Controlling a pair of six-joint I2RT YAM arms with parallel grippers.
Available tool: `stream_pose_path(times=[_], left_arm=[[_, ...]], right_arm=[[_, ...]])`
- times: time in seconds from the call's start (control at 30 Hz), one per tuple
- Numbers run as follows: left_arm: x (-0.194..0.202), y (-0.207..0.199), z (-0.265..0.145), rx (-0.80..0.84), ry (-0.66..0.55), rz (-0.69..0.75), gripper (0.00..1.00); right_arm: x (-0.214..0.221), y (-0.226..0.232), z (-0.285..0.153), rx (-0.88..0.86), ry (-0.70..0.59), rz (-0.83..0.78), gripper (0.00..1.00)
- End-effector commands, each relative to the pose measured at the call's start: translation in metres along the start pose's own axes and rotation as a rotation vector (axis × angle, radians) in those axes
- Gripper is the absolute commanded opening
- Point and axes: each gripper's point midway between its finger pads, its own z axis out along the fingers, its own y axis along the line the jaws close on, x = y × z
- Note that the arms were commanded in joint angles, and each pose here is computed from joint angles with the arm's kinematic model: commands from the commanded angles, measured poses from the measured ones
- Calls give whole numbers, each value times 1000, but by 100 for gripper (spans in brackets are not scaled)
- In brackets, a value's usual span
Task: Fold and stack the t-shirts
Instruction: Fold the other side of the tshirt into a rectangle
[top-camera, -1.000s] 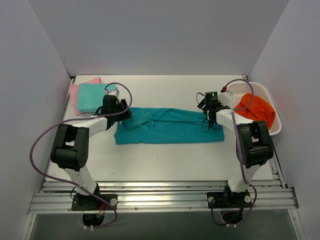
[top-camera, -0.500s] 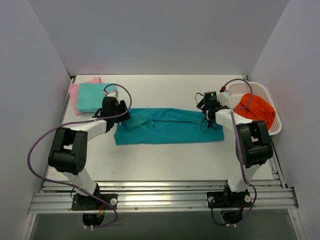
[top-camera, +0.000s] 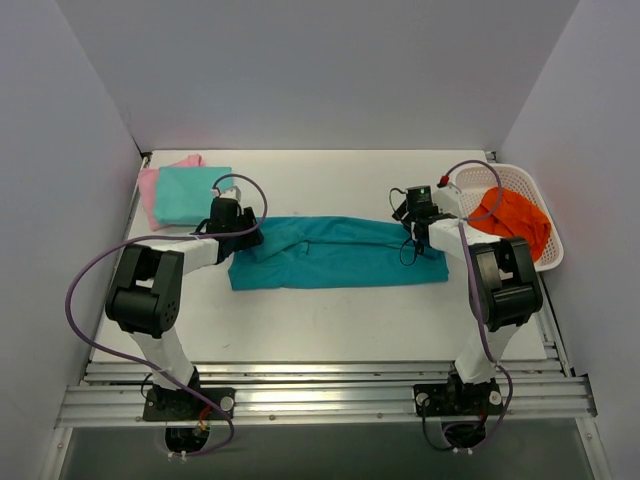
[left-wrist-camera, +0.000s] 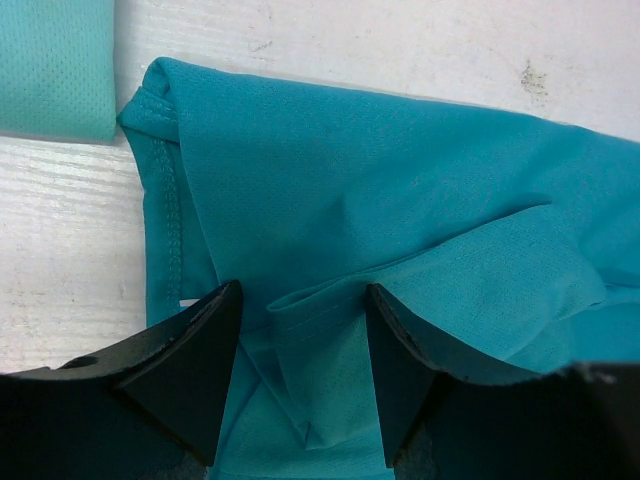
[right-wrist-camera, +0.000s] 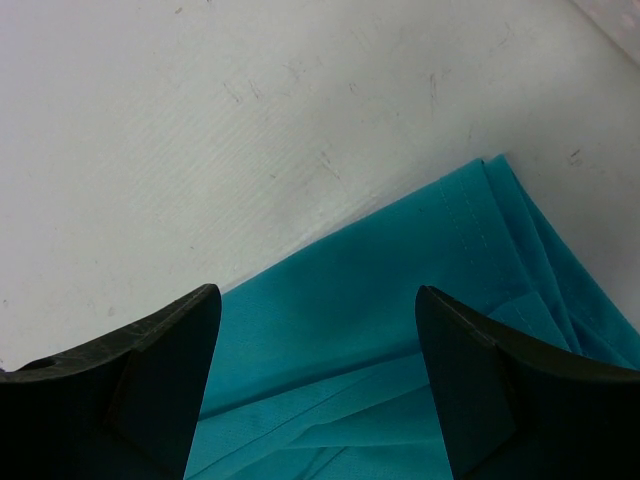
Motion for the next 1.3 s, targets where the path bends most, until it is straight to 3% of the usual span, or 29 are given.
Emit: stream_pose_path(times=[0.0,0.47,0.63,0.77,1.27], left_arm=[[-27,-15,0,37,-70,2,61],[-29,-23,-5,73,-79,6,47],[-30,-27,-10,86,-83,14,21],[-30,-31,-16,91,-84,20,10],[-16,-52,-65,62,-123,130,5]], right_arm=[[-8,2,2,15,-36,-11,74],[-5,1,5,17,-28,-13,74],[-5,1,4,18,-28,-13,73],[-5,1,3,20,-29,-12,73],[-5,0,-40,-3,-64,-3,73]])
